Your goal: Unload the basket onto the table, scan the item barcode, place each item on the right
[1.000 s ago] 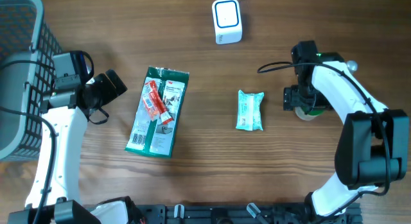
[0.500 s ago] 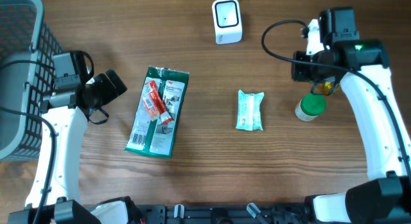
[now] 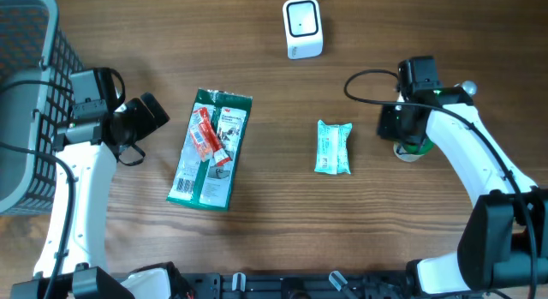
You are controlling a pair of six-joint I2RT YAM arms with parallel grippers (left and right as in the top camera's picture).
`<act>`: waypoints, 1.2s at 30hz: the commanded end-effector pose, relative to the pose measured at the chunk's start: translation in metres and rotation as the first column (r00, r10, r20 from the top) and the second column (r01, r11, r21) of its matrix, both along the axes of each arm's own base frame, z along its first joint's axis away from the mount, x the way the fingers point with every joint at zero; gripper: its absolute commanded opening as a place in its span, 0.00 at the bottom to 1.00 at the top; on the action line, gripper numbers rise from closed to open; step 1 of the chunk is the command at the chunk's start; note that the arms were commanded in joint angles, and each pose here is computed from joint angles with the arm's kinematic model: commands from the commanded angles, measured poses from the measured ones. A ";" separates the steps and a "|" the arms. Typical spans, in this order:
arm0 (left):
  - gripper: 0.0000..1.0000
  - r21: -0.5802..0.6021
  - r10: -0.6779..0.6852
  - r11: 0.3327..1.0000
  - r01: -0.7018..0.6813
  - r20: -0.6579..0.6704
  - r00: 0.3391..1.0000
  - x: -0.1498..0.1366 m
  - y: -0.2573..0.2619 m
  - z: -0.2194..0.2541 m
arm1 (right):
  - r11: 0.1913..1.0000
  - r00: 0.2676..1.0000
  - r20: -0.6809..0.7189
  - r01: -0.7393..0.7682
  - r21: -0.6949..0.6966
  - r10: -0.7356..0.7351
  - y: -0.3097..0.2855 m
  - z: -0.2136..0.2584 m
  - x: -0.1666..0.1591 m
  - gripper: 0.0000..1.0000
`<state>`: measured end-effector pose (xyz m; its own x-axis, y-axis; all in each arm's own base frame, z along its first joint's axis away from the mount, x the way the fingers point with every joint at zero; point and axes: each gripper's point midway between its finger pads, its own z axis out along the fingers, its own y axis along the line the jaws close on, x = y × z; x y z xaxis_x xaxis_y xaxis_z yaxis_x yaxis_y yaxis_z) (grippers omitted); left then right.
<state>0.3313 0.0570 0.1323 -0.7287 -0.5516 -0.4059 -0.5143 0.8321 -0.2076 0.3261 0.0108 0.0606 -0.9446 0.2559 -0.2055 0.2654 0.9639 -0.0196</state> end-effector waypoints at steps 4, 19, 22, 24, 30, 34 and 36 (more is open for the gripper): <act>1.00 0.009 0.006 1.000 -0.006 -0.001 1.000 0.001 0.003 0.000 | 0.910 0.989 -0.003 0.134 -0.391 -0.147 -0.070 0.017 -0.018 0.28; 1.00 0.009 0.006 1.000 -0.006 -0.001 1.000 0.001 0.003 0.000 | 0.833 0.910 0.180 -0.414 0.366 0.373 0.085 0.055 0.021 0.40; 1.00 0.009 0.006 1.000 -0.006 -0.001 1.000 0.001 0.003 0.000 | 0.834 0.913 0.165 -0.407 0.373 0.373 0.085 0.036 0.017 0.37; 1.00 0.009 0.006 1.000 -0.006 -0.001 1.000 0.001 0.003 0.000 | 0.829 0.915 0.150 -0.403 0.388 0.374 0.086 0.022 0.012 0.37; 1.00 0.009 0.006 1.000 -0.006 -0.001 1.000 0.001 0.003 0.000 | 0.734 0.890 0.176 -0.449 0.511 0.421 0.109 -0.009 0.001 0.36; 1.00 0.009 0.006 1.000 -0.006 -0.001 1.000 0.001 0.003 0.000 | 0.730 0.897 0.134 -0.424 0.537 0.422 0.109 -0.025 -0.007 0.36; 1.00 0.009 0.006 1.000 -0.006 -0.001 1.000 0.001 0.003 0.000 | 0.730 0.898 0.129 -0.420 0.539 0.422 0.109 -0.032 -0.009 0.36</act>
<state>0.3313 0.0570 0.1323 -0.7287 -0.5516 -0.4059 -0.5143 0.8321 -0.2076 0.3221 0.1123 0.0362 -0.9833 -0.0790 -0.1637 -0.1515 0.8534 0.4987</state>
